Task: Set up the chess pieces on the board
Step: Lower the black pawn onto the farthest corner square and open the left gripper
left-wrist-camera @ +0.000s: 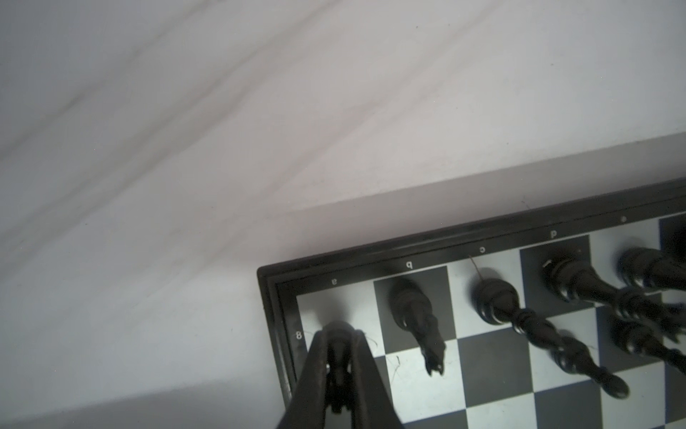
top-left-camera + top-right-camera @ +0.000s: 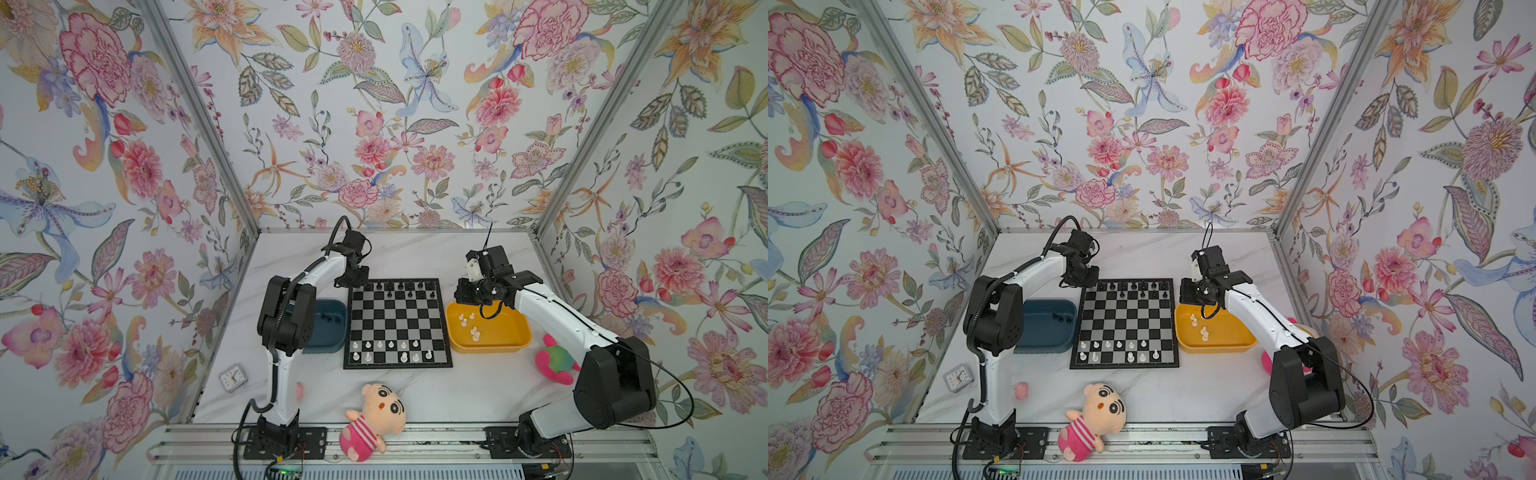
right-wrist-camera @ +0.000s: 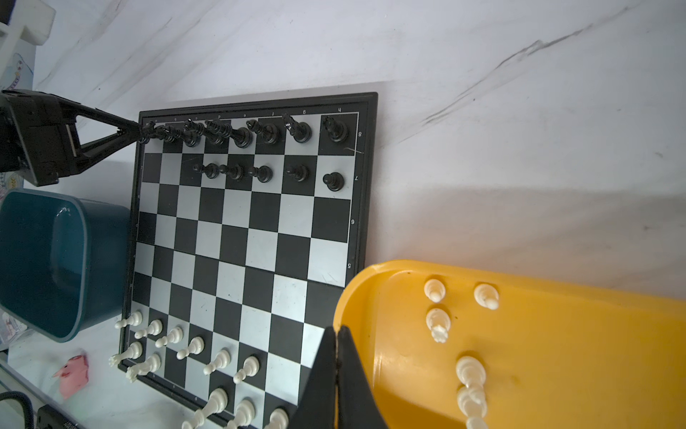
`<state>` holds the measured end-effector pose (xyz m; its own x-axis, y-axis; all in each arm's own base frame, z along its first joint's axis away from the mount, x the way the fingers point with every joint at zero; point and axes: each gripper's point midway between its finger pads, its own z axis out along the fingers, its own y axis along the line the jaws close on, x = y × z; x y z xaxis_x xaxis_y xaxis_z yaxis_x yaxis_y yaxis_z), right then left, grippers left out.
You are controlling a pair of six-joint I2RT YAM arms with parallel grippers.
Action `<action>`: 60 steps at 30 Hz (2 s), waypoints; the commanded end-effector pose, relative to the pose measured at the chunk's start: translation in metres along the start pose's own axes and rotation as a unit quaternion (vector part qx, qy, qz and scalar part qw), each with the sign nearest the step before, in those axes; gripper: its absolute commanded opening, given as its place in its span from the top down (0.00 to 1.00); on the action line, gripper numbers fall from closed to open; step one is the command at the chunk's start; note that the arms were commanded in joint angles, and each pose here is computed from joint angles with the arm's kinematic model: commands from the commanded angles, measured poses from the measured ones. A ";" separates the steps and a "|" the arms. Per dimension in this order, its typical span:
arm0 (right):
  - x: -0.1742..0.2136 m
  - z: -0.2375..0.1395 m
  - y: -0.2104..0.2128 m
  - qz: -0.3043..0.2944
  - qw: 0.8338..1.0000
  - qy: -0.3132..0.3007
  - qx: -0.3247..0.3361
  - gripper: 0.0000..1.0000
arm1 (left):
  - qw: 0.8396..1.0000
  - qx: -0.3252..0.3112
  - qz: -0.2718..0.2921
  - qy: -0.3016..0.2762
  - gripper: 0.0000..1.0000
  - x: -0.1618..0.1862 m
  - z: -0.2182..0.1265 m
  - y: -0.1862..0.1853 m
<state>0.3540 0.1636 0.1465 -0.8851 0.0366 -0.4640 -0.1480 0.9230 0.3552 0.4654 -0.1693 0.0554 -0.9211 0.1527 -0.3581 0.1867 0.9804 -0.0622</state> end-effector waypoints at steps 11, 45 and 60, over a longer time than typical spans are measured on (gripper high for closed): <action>0.002 -0.004 -0.003 0.008 1.000 0.000 0.006 0.93 | 1.000 0.000 0.017 0.023 1.00 0.012 0.019 -0.005; 0.004 -0.004 -0.003 0.010 1.000 0.001 0.004 0.93 | 1.000 0.000 0.019 0.017 0.76 0.008 0.012 -0.007; 0.004 -0.004 -0.003 0.011 1.000 -0.001 0.002 0.93 | 1.000 0.007 0.017 -0.009 0.74 -0.006 -0.008 -0.014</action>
<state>0.3537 0.1635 0.1458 -0.8866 0.0424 -0.4606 -0.1420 0.9227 0.3583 0.4641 -0.1734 0.0447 -0.9238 0.1699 -0.3432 0.2009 0.9780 -0.0567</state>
